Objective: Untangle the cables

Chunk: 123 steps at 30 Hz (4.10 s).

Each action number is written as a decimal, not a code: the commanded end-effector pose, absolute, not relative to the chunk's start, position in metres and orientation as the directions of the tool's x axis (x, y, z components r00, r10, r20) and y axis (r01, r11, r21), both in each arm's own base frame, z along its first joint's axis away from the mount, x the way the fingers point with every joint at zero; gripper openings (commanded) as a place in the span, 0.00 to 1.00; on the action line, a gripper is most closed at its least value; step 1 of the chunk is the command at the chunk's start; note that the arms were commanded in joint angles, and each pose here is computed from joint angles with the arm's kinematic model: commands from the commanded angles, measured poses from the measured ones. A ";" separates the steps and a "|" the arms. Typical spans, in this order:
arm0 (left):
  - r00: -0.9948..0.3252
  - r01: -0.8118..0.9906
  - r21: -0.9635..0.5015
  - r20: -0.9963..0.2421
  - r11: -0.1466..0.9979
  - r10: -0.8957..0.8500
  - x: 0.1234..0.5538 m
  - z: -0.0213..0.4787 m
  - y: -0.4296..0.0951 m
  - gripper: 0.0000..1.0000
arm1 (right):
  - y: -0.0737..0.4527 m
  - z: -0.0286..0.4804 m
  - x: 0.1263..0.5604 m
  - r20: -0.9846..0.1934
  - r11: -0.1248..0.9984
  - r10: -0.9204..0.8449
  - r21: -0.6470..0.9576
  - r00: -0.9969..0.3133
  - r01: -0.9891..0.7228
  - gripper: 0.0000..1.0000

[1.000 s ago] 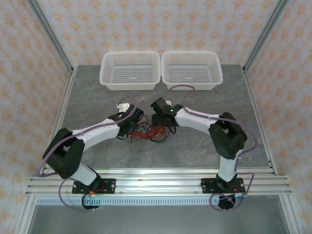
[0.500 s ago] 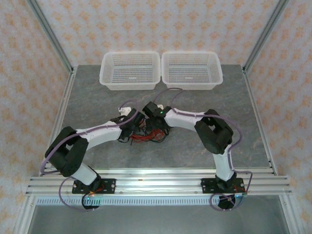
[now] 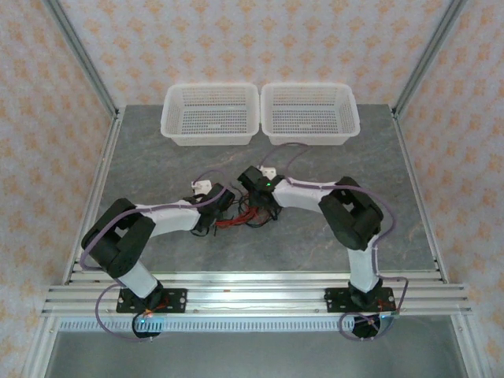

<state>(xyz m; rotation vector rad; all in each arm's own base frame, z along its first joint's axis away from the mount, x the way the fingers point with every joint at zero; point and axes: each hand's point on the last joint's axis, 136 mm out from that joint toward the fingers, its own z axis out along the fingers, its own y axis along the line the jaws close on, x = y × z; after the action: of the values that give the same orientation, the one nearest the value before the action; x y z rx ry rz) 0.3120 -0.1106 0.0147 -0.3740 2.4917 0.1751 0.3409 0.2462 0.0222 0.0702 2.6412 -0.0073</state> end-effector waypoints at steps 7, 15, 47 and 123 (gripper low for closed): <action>-0.838 -0.345 0.118 -0.485 0.931 -0.250 0.291 -0.027 -0.092 0.00 | 0.133 0.025 0.321 -0.515 0.946 0.233 -0.075 -0.825 0.315 0.69; -0.826 -0.364 0.092 -0.493 0.927 -0.275 0.292 -0.023 -0.090 0.00 | 0.097 0.018 0.291 -0.502 0.923 0.285 -0.087 -0.816 0.376 0.69; -0.521 -0.083 -0.324 -0.792 0.942 -0.318 0.346 0.239 -0.144 0.73 | 0.110 0.180 0.316 -0.640 0.950 0.309 0.237 -0.703 0.202 0.82; -0.413 0.295 -0.329 -0.890 0.897 -0.191 0.302 0.253 -0.200 0.90 | 0.318 0.442 0.319 -0.814 0.676 0.253 0.535 -0.523 -0.506 0.00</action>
<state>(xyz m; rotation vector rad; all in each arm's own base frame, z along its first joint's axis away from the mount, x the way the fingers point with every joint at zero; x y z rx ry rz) 0.2862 -0.1973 0.2342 0.0621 1.9949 -0.6214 0.3240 0.3300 0.3894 -0.2823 2.0237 0.8548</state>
